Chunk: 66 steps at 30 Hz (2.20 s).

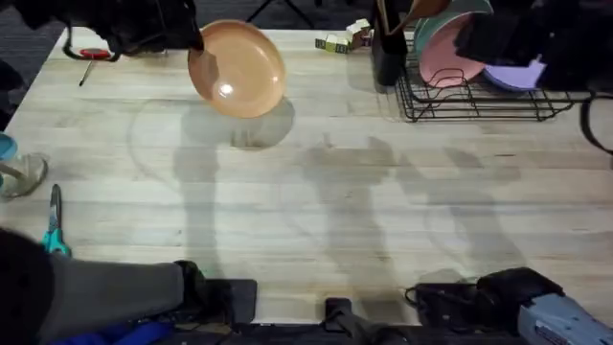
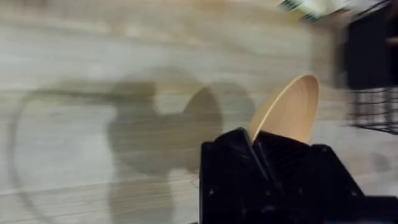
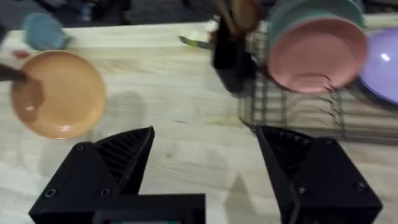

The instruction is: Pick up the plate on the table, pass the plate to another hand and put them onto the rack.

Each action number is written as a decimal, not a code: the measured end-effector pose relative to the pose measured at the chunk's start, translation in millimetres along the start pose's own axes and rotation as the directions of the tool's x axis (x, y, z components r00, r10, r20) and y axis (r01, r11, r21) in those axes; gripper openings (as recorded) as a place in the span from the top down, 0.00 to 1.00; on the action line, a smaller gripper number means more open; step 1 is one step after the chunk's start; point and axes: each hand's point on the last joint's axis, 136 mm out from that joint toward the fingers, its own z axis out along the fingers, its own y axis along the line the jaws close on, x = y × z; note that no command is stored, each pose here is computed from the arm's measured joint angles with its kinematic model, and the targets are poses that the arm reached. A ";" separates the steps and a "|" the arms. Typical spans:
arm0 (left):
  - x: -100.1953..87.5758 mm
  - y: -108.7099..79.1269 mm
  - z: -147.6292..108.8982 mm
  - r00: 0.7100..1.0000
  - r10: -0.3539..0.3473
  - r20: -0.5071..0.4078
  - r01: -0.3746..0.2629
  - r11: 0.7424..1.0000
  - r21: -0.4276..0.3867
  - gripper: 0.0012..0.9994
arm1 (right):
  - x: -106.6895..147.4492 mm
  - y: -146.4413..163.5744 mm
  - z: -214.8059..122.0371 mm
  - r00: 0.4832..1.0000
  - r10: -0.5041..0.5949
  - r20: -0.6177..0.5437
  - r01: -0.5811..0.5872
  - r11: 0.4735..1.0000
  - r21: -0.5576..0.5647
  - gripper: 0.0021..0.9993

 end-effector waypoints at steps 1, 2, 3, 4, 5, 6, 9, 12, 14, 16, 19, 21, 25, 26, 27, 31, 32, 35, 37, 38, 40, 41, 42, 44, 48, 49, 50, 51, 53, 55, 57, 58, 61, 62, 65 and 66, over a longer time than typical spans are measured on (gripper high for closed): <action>-1.3 -5.5 -4.6 1.000 0.007 0.012 -0.007 1.000 0.019 0.96 | -1.7 6.7 1.1 1.000 -0.008 0.007 0.008 1.000 -0.021 0.00; -2.4 -11.4 -9.3 1.000 0.013 0.024 -0.013 0.999 0.040 0.96 | -2.7 13.2 2.7 1.000 -0.013 0.011 0.013 0.999 -0.041 0.00; -3.4 -17.4 -13.9 0.999 0.019 0.035 -0.021 0.998 0.062 0.96 | -2.5 19.7 5.4 1.000 -0.016 0.008 0.017 0.998 -0.060 0.00; -4.1 -22.9 -18.0 0.999 0.024 0.044 -0.027 0.996 0.082 0.96 | -1.8 25.4 8.4 1.000 -0.013 0.003 0.013 0.997 -0.076 0.00; -4.6 -27.8 -21.6 0.998 0.028 0.052 -0.033 0.994 0.101 0.96 | -0.6 31.0 12.5 1.000 -0.006 -0.006 0.006 0.996 -0.091 0.00; -5.0 -32.3 -24.6 0.998 0.032 0.059 -0.039 0.992 0.119 0.96 | 0.5 36.1 16.7 1.000 0.003 -0.014 -0.004 0.995 -0.104 0.00; -5.2 -43.1 -30.8 0.997 0.039 0.071 -0.050 0.985 0.167 0.96 | 8.9 50.3 31.8 0.997 0.044 -0.064 -0.052 0.990 -0.133 0.00; -4.9 -50.0 -32.7 0.997 0.040 0.072 -0.054 0.977 0.205 0.96 | 21.4 62.5 45.8 0.988 0.087 -0.128 -0.106 0.984 -0.144 0.00; -4.6 -53.7 -33.5 0.997 0.040 0.071 -0.055 0.972 0.227 0.96 | 31.4 71.3 54.6 0.979 0.105 -0.172 -0.132 0.980 -0.150 0.00; -4.3 -56.2 -34.0 0.997 0.041 0.070 -0.056 0.969 0.241 0.96 | 40.6 81.0 62.4 0.972 0.108 -0.209 -0.143 0.977 -0.159 0.00; -4.2 -58.0 -34.6 0.997 0.040 0.070 -0.056 0.966 0.252 0.96 | 49.5 96.1 72.5 0.965 0.101 -0.240 -0.146 0.973 -0.181 0.00; -3.9 -61.0 -35.4 0.997 0.040 0.070 -0.058 0.961 0.269 0.96 | 50.6 111.4 83.9 0.966 0.096 -0.238 -0.148 0.966 -0.212 0.00; -3.8 -62.2 -35.7 0.997 0.040 0.069 -0.058 0.959 0.276 0.96 | 46.5 120.0 93.8 0.971 0.097 -0.218 -0.149 0.961 -0.233 0.00; -3.8 -62.3 -35.8 0.997 0.040 0.070 -0.058 0.959 0.277 0.96 | 45.6 121.1 96.1 0.972 0.100 -0.215 -0.150 0.960 -0.235 0.00; -3.8 -62.3 -35.7 0.997 0.040 0.069 -0.058 0.959 0.277 0.96 | 44.7 122.5 99.1 0.972 0.101 -0.210 -0.151 0.959 -0.239 0.00; -3.7 -62.8 -35.9 0.997 0.040 0.069 -0.058 0.958 0.280 0.96 | 41.4 127.2 110.5 0.974 0.118 -0.196 -0.165 0.955 -0.247 0.00; -3.7 -62.8 -35.9 0.997 0.040 0.069 -0.058 0.958 0.280 0.96 | 41.3 128.1 112.7 0.973 0.122 -0.195 -0.169 0.954 -0.248 0.00; -3.7 -62.8 -35.9 0.997 0.040 0.069 -0.058 0.958 0.280 0.96 | 41.3 134.7 119.2 0.974 0.124 -0.189 -0.172 0.950 -0.262 0.00; -3.7 -62.8 -35.9 0.997 0.040 0.069 -0.058 0.958 0.280 0.96 | 42.9 141.6 122.7 0.975 0.120 -0.189 -0.170 0.946 -0.276 0.00; -3.7 -62.8 -35.9 0.997 0.040 0.069 -0.058 0.958 0.280 0.96 | 44.2 145.1 124.3 0.975 0.117 -0.190 -0.168 0.944 -0.282 0.00; -3.7 -62.8 -35.9 0.997 0.040 0.069 -0.058 0.958 0.280 0.96 | 47.4 153.6 128.6 0.975 0.110 -0.192 -0.165 0.940 -0.298 0.00; -3.7 -62.8 -35.9 0.997 0.040 0.069 -0.058 0.958 0.280 0.96 | 50.2 157.4 130.8 0.975 0.107 -0.197 -0.164 0.938 -0.304 0.00; -3.7 -62.8 -35.9 0.997 0.040 0.069 -0.058 0.958 0.280 0.96 | 53.9 160.7 133.7 0.974 0.101 -0.204 -0.162 0.938 -0.307 0.00; -3.8 -62.8 -36.0 0.997 0.040 0.070 -0.058 0.958 0.280 0.96 | 61.2 165.1 138.9 0.971 0.091 -0.220 -0.158 0.938 -0.309 0.00; -3.7 -62.8 -35.9 0.997 0.040 0.069 -0.058 0.958 0.280 0.96 | 79.6 168.0 154.5 0.962 0.074 -0.261 -0.152 0.944 -0.293 0.03; -3.7 -62.8 -35.9 0.997 0.040 0.069 -0.058 0.958 0.280 0.96 | 80.3 168.3 156.3 0.962 0.074 -0.261 -0.152 0.944 -0.293 0.05; -3.7 -62.8 -35.9 0.997 0.040 0.069 -0.058 0.958 0.280 0.96 | 80.4 168.4 157.5 0.962 0.076 -0.261 -0.154 0.944 -0.293 0.06; -3.7 -62.8 -35.9 0.997 0.040 0.069 -0.058 0.958 0.280 0.96 | 79.5 169.0 158.1 0.963 0.078 -0.257 -0.155 0.943 -0.295 0.07; -3.7 -62.8 -35.9 0.997 0.040 0.069 -0.058 0.958 0.280 0.96 | 77.1 170.5 158.4 0.965 0.080 -0.248 -0.156 0.941 -0.301 0.10; -3.7 -62.8 -35.9 0.997 0.040 0.069 -0.058 0.958 0.280 0.96 | 74.3 171.9 158.4 0.968 0.082 -0.238 -0.156 0.939 -0.308 0.17; -3.7 -62.8 -35.9 0.997 0.040 0.069 -0.058 0.958 0.280 0.96 | 72.7 172.6 158.6 0.969 0.087 -0.233 -0.159 0.937 -0.311 0.30; -3.7 -62.8 -35.9 0.997 0.040 0.069 -0.058 0.958 0.280 0.96 | 71.9 173.1 158.6 0.969 0.088 -0.230 -0.159 0.936 -0.313 0.35; -3.7 -62.8 -35.9 0.997 0.040 0.069 -0.058 0.958 0.280 0.96 | 70.2 173.9 158.6 0.970 0.090 -0.224 -0.160 0.935 -0.316 0.51; -3.7 -62.8 -35.9 0.997 0.040 0.069 -0.058 0.958 0.280 0.96 | 70.3 173.8 158.6 0.970 0.090 -0.224 -0.160 0.935 -0.316 0.59; -3.7 -62.8 -35.9 0.997 0.040 0.069 -0.058 0.958 0.280 0.96 | 70.3 173.8 158.6 0.970 0.090 -0.224 -0.160 0.935 -0.316 0.78; -3.7 -62.8 -35.9 0.997 0.040 0.069 -0.058 0.958 0.280 0.96 | 70.3 173.8 158.6 0.970 0.090 -0.224 -0.160 0.935 -0.316 0.85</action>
